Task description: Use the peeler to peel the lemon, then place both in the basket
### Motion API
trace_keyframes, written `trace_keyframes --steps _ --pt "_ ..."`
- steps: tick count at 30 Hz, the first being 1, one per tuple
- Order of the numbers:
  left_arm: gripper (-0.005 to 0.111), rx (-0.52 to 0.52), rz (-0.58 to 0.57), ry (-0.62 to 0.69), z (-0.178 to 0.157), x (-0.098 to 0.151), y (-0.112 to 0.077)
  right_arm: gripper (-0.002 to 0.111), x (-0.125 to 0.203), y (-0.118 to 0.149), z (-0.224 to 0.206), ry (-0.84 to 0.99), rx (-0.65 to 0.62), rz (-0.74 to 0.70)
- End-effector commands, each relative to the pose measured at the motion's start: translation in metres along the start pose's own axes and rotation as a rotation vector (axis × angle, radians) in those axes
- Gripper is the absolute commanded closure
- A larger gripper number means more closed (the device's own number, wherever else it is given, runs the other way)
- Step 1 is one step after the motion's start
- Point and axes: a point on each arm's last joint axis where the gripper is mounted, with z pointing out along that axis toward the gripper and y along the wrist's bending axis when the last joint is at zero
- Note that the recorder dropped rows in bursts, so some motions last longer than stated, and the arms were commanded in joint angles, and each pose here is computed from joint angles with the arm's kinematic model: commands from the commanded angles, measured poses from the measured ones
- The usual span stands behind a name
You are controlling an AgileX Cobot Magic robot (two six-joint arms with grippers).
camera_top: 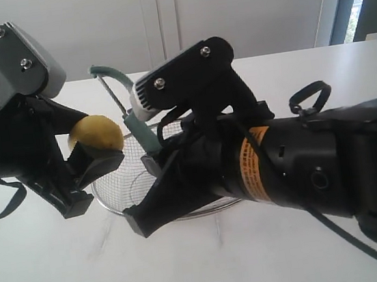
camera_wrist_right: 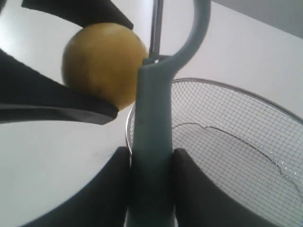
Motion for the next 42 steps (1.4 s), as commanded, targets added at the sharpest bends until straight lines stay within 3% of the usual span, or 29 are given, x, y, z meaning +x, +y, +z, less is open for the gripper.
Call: trace_keyframes --steps 1,11,16,19,23,26,42 --pt "0.107 -0.009 -0.022 -0.02 -0.004 -0.002 0.001 0.108 -0.006 0.003 -0.022 -0.03 0.047 0.003" --pt "0.107 -0.008 -0.029 -0.019 -0.004 -0.002 0.0 0.108 -0.015 -0.008 -0.096 -0.156 0.065 0.092" --pt "0.107 -0.004 -0.044 -0.015 -0.004 -0.001 0.0 0.108 -0.01 -0.034 -0.129 -0.132 0.213 0.125" --pt "0.107 0.002 -0.044 -0.009 -0.004 -0.001 0.0 0.108 -0.001 -0.052 -0.144 -0.076 0.365 0.145" --pt "0.107 0.006 -0.044 -0.005 -0.004 0.0 -0.001 0.108 0.008 -0.067 -0.154 0.02 0.537 0.12" --pt "0.107 0.011 -0.047 -0.002 -0.004 0.0 -0.001 0.108 0.011 -0.071 -0.156 0.058 0.597 0.086" --pt "0.107 0.067 -0.104 0.023 -0.004 0.002 -0.006 0.108 -0.005 -0.079 -0.163 -0.085 0.705 -0.027"
